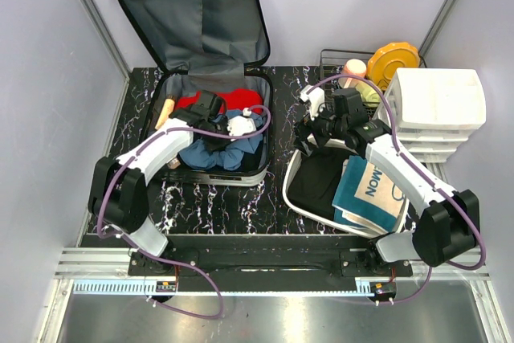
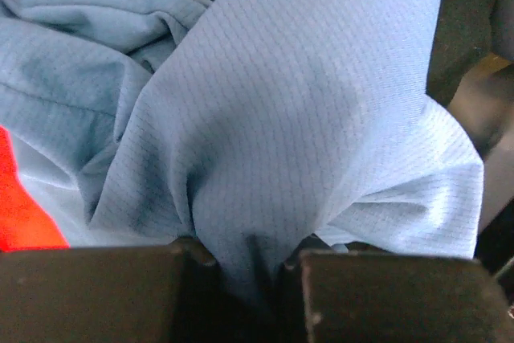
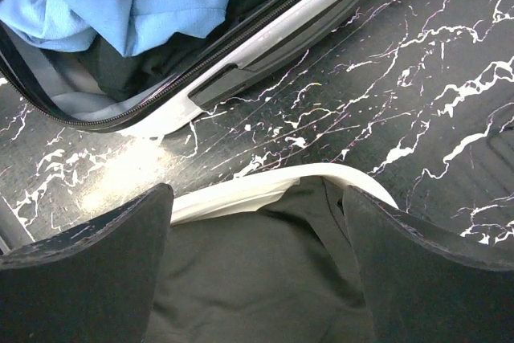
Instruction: Open, take out, and arrange the luggage
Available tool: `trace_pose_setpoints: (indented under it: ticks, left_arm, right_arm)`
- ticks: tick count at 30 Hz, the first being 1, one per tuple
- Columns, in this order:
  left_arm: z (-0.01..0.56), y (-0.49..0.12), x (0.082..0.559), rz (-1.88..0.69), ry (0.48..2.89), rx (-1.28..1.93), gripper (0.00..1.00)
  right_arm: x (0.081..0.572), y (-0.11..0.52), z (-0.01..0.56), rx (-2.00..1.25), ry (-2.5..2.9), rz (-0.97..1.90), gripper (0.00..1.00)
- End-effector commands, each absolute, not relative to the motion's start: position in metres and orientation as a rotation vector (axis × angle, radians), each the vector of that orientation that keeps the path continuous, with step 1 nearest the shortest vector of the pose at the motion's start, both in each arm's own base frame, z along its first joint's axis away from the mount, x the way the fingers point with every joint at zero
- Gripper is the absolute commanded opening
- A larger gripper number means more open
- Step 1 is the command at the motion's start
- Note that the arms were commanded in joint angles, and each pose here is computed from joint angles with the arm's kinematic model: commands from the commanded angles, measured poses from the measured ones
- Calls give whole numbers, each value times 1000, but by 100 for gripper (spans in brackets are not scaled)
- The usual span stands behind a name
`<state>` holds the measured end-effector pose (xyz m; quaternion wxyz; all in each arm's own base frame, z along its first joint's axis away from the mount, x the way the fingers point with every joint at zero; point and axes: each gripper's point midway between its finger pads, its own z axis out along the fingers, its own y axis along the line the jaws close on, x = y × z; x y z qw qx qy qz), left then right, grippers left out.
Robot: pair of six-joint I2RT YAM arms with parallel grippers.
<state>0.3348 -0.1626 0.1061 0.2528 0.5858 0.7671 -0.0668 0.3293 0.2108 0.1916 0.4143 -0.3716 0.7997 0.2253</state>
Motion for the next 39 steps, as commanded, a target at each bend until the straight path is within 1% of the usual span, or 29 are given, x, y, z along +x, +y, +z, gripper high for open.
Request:
trace_pose_setpoints:
  ticks: [1, 3, 6, 8, 9, 11, 12, 13, 16, 21, 26, 27, 29, 30, 35, 39]
  left_arm:
    - [177, -167, 348, -141, 1961, 1484, 0]
    - [195, -166, 341, -149, 1939, 1489, 0]
    - [251, -169, 339, -130, 1837, 1455, 0]
    - [272, -171, 334, -119, 1790, 1469, 0]
    - [297, -176, 332, -108, 1725, 1463, 0]
    - [313, -179, 323, -107, 1682, 1492, 0]
    - [333, -186, 319, -105, 1627, 1493, 0]
    - [341, -189, 316, -108, 1607, 1497, 0]
    - [373, -205, 301, -144, 1530, 1498, 0]
    - [419, -250, 264, -335, 1396, 1493, 0]
    - [422, -297, 224, -526, 1364, 1535, 0]
    - [413, -312, 214, -564, 1362, 1576, 0]
    - [402, -327, 210, -581, 1377, 1590, 0]
    - [383, -339, 203, -588, 1391, 1635, 0]
    - [336, -382, 216, -546, 1452, 1682, 0]
    - [322, -419, 230, -572, 1497, 1623, 0]
  right_arm:
    - [333, 201, 216, -908, 1944, 487, 94]
    - [335, 196, 220, -891, 1940, 468, 94]
    - [335, 191, 229, -858, 1930, 450, 94]
    - [337, 183, 238, -825, 1918, 435, 94]
    - [337, 180, 242, -809, 1915, 434, 94]
    - [340, 169, 251, -770, 1901, 417, 95]
    - [341, 165, 256, -751, 1897, 412, 95]
    - [343, 156, 262, -720, 1891, 398, 95]
    - [343, 145, 272, -684, 1886, 396, 95]
    - [341, 124, 287, -614, 1882, 366, 96]
    - [338, 95, 286, -488, 1950, 284, 96]
    - [337, 87, 286, -439, 1965, 276, 96]
    - [333, 73, 279, -370, 2005, 236, 97]
    - [332, 66, 277, -320, 2021, 220, 98]
    - [321, 30, 261, -137, 2108, 124, 99]
    - [317, 5, 254, -19, 2142, 89, 100]
